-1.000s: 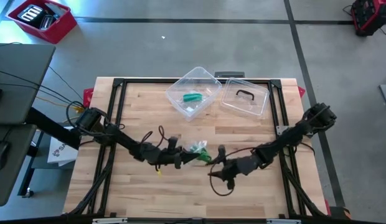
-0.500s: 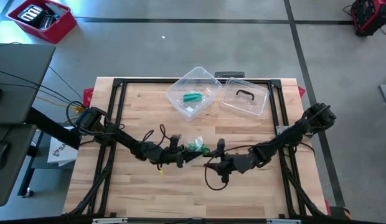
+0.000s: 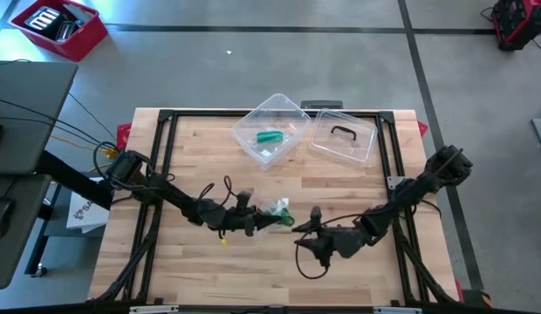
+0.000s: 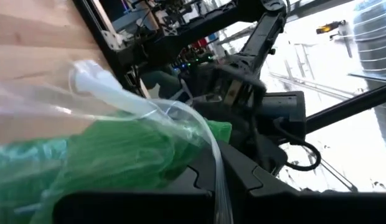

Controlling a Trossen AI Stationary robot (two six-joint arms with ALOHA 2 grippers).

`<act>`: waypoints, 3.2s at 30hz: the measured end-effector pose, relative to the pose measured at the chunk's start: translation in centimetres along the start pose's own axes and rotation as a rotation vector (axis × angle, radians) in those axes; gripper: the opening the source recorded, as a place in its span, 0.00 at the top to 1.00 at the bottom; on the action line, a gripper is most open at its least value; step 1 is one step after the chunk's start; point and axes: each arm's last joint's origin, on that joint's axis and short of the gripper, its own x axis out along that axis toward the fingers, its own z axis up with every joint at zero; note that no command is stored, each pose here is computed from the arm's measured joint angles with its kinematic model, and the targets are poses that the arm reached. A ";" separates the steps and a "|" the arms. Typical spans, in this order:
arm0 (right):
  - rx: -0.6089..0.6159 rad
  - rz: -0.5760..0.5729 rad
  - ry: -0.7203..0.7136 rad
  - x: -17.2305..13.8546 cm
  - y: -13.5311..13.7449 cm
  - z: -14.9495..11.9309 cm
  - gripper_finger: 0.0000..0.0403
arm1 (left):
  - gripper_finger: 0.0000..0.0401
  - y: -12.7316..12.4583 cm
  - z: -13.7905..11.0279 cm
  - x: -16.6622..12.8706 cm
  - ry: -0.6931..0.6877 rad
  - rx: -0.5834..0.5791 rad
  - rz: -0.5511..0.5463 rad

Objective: Roll bandage
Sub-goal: Put the green bandage into the transparent zip bag

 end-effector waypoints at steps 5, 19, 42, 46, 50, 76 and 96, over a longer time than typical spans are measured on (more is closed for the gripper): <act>-0.014 -0.103 0.035 -0.2 -0.1 0.1 0.52 | 1.00 0.6 -0.7 0.6 -0.004 -0.035 -0.077; 0.075 0.049 -0.035 -5.3 -1.6 1.5 0.53 | 1.00 4.1 -2.9 1.1 0.055 -0.045 -0.178; 0.319 0.085 -0.088 1.7 -3.5 -1.0 0.99 | 1.00 0.6 -2.0 5.0 0.088 -0.003 -0.362; 0.306 0.063 -0.083 0.3 -3.5 -0.3 1.00 | 1.00 0.7 -2.1 5.0 0.101 -0.009 -0.349; 0.297 0.067 -0.076 -1.0 -3.6 0.1 1.00 | 1.00 1.1 -2.3 5.1 0.125 -0.027 -0.311; 0.483 0.005 0.051 0.8 -3.0 -1.6 1.00 | 1.00 2.6 -4.0 5.1 0.357 -0.249 -0.118; 0.695 0.226 0.054 0.1 -1.6 -1.2 0.72 | 1.00 4.0 -3.4 5.5 0.269 -0.229 0.006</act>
